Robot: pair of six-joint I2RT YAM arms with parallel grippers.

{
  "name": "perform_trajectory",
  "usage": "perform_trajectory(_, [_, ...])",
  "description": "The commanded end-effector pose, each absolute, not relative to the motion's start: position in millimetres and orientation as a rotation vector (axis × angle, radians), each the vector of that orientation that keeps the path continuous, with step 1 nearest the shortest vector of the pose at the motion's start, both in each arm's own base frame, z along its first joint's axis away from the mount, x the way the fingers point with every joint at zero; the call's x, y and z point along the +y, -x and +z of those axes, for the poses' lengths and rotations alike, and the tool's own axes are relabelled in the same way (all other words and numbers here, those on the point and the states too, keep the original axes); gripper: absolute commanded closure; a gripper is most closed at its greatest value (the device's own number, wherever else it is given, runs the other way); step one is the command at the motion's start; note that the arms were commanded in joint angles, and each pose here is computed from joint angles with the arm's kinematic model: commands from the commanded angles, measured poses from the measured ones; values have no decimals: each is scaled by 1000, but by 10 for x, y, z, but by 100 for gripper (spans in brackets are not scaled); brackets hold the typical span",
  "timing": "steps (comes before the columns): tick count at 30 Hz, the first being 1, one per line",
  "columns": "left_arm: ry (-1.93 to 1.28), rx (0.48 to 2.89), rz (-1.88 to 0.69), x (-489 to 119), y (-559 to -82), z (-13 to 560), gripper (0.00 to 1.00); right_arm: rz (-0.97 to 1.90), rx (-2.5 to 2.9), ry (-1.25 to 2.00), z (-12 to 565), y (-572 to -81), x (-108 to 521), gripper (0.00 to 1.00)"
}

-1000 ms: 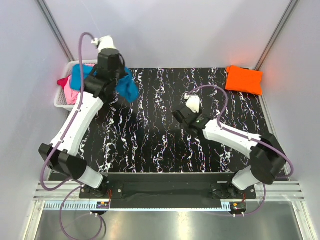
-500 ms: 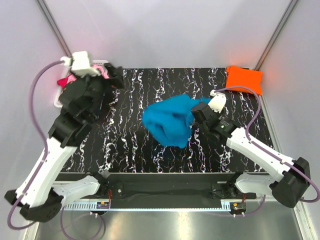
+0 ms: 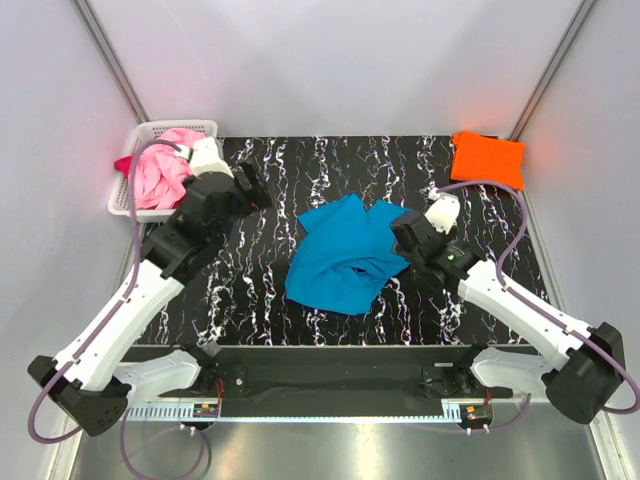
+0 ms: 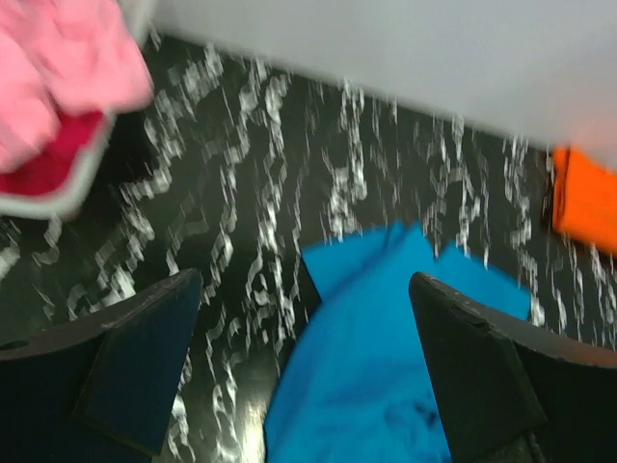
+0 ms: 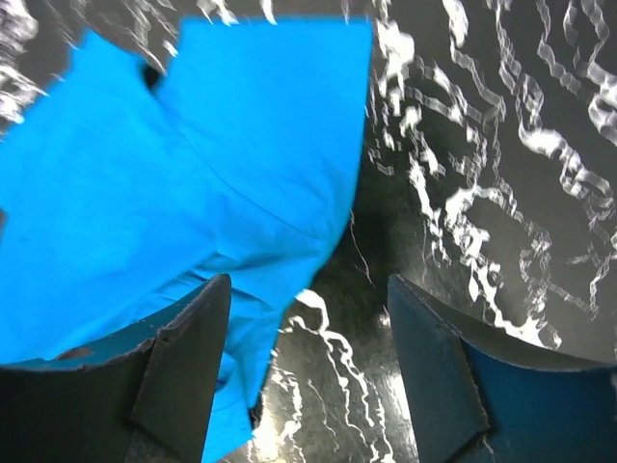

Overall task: Fold and stack the t-shirts
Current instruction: Move the tshirt to the center of the board

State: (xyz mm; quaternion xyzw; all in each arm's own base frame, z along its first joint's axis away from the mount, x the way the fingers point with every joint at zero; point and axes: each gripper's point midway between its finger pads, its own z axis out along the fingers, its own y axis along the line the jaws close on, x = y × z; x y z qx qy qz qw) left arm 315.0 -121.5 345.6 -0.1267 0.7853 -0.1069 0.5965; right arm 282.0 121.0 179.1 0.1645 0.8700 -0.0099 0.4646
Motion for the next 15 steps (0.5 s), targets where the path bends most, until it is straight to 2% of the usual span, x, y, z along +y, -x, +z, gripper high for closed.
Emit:
perform_trajectory(1, [317, 1978, -456, -1557, -3003, 3023, 6, -7, 2249, -471, 1376, -2714, 1115, 27])
perform_trajectory(4, [319, 2077, -500, -1685, -2940, 2675, 8, 66, 2324, -542, 1086, -2831, 949, 27])
perform_trajectory(9, [311, 2165, -503, -1745, -2882, 2360, 9, 107, 2295, -556, 1045, -3232, 663, 29])
perform_trajectory(15, [281, 2212, -495, -1779, -2854, 2204, 10, 273, 2367, -505, 846, -3656, 745, 35])
